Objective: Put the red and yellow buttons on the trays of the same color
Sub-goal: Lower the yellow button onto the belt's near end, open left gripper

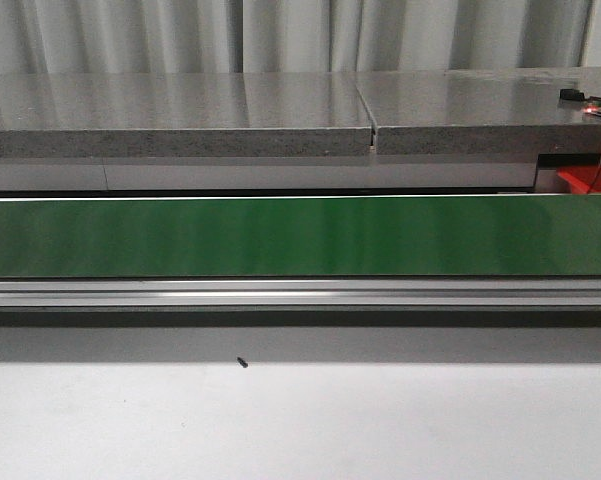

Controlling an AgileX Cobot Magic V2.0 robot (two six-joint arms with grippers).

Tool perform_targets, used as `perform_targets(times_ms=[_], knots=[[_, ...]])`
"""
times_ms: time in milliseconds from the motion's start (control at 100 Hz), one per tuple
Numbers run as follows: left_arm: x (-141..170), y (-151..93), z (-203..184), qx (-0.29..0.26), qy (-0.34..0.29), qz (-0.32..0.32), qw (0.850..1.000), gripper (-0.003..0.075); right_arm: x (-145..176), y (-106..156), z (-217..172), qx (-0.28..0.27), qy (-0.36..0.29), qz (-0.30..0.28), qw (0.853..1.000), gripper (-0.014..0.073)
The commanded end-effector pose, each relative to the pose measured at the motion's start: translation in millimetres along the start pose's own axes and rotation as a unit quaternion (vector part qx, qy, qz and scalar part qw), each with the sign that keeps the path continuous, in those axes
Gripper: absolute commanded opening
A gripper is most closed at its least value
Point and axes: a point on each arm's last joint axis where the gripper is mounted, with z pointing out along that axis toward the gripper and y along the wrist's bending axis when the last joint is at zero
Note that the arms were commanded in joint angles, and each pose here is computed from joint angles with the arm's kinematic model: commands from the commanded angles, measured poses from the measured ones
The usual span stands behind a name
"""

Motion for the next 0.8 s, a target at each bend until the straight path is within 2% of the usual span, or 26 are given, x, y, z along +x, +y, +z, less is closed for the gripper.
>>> perform_targets(times_ms=[0,210,420,590,790], knots=[[-28,12,-20,-0.009,-0.072,-0.015,0.997,0.0641,-11,-2,-7,0.012,-0.043,-0.001,0.999,-0.0108],[-51,57,-1,-0.078,-0.074,-0.01,0.994,0.0641,-11,-2,-7,0.012,-0.043,-0.001,0.999,-0.0108],[-58,94,36,-0.105,-0.045,-0.041,0.993,0.0641,-11,-2,-7,0.012,-0.043,-0.001,0.999,-0.0108],[-54,109,66,-0.113,-0.023,-0.049,0.992,0.0641,-11,-2,-7,0.012,-0.043,-0.001,0.999,-0.0108],[-54,116,95,-0.115,-0.017,-0.048,0.992,0.0641,-11,-2,-7,0.012,-0.043,-0.001,0.999,-0.0108]])
